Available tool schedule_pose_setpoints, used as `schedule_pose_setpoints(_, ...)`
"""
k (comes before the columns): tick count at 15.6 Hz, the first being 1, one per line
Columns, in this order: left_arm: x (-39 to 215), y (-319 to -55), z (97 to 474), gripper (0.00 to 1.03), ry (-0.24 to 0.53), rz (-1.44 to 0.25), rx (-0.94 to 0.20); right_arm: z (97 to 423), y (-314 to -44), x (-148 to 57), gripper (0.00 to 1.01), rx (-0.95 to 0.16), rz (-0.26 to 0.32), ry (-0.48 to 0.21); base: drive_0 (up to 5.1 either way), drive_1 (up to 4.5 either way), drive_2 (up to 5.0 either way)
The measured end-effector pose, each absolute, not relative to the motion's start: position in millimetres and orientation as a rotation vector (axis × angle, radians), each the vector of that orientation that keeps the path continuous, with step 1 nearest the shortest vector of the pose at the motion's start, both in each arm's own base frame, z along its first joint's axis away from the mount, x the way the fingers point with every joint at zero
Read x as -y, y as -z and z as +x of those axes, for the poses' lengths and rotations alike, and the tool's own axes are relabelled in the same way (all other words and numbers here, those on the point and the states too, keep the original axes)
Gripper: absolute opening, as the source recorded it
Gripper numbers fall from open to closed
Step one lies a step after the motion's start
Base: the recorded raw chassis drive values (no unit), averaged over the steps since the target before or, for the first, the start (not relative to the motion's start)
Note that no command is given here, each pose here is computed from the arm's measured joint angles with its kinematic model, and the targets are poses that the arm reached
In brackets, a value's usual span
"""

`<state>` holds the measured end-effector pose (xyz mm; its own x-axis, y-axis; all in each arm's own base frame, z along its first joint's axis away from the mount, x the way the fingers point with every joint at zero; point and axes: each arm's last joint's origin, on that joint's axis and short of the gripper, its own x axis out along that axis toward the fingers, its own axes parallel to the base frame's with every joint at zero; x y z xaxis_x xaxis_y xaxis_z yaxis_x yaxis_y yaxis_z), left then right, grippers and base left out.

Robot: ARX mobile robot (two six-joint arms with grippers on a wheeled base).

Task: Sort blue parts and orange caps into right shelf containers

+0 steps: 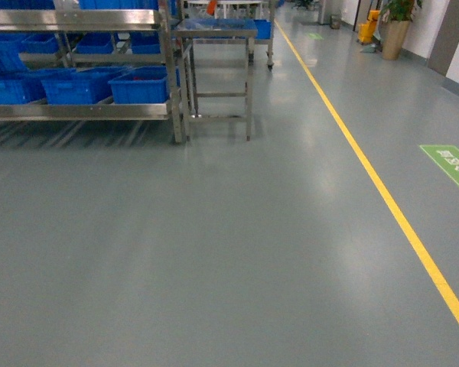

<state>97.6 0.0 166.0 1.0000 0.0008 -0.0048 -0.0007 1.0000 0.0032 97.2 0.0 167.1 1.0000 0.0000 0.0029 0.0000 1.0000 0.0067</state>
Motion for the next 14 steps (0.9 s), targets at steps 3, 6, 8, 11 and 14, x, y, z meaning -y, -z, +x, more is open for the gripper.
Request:
schedule_pose_setpoints(3,0.0,-166.0,97.6,0.42,0.0,0.003,-0.004,97.2,-167.3,0.0,0.44,0.006,0.007,0.0,0.1,4.26,-4.2)
schedule_pose_setpoints(6,0.0,-166.1,97.6,0.42,-0.001,0.003,-0.003,97.2,-167.1,0.0,0.44,0.003,0.007,0.0,0.0,4.18,-4.2)
schedule_pose_setpoints(8,0.0,-166.0,97.6,0.42,0.0,0.003,-0.005,97.2,-166.9,0.0,0.44,0.001,0.007,0.0,0.0,4.2,-4.2)
schedule_pose_setpoints(11,0.0,-165.9,97.6,0.42,0.0,0.003,-0.005,97.2,-166.8,0.0,0.44,0.0,0.007,0.0,0.0,4.25,-4.2)
schedule_pose_setpoints(14,0.0,-165.9,97.6,0.42,0.0,0.003,-0.005,97.2,-167.0,0.0,0.44,0.002,0.007,0.0,0.0,4.18,-4.2)
